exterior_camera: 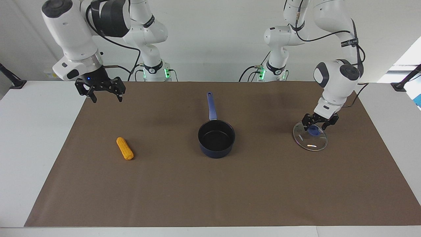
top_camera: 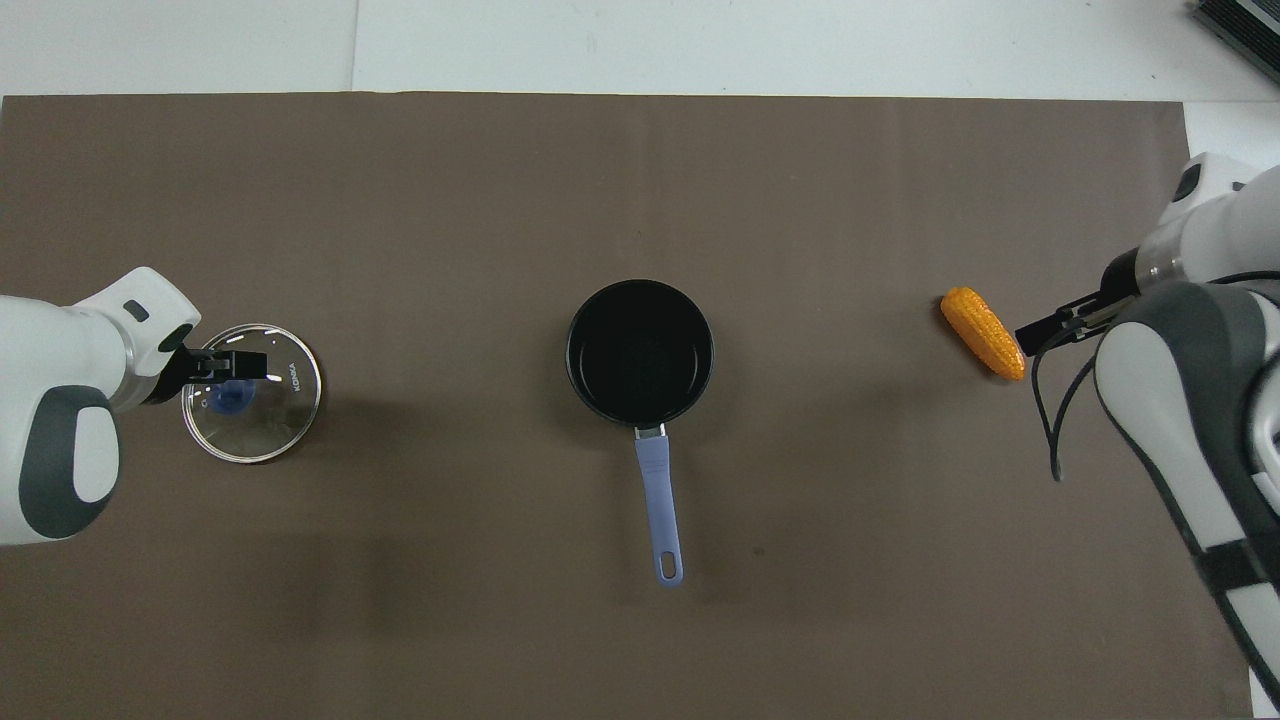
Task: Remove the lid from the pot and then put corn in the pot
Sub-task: 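Grasp the orange corn with the right gripper while the left gripper withdraws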
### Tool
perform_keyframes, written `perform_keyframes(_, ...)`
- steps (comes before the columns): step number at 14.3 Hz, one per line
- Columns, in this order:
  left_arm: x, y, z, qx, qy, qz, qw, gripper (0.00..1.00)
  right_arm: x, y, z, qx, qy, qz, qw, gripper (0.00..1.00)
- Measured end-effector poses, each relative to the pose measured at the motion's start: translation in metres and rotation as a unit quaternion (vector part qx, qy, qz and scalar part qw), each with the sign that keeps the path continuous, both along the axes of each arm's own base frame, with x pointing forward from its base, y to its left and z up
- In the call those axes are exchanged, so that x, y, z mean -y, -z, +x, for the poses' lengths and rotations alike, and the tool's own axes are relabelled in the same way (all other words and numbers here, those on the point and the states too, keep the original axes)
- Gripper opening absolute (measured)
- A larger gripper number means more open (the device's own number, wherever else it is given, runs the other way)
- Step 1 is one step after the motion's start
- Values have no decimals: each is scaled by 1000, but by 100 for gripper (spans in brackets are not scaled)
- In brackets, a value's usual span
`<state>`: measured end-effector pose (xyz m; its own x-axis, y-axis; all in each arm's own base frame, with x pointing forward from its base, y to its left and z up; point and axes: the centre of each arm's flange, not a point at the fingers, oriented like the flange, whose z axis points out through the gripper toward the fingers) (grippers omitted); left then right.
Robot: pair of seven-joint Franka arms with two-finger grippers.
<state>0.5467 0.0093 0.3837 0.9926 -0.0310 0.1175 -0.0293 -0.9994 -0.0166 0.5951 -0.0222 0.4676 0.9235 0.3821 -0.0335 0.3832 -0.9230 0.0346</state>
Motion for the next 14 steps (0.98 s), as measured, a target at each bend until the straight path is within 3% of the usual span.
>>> perform_keyframes(5,28,-35,24,-4,-1,-2,1000,100,9,64,13,-5,-82,-4,997,100)
perform_keyframes(8,35,-75,34,-21,3,-1,1000,100,18,88,13,-13,-95,-5,995,100)
perform_keyframes(14,38,-167,28,-32,16,0,999,100,17,139,15,-24,-102,-3,994,100)
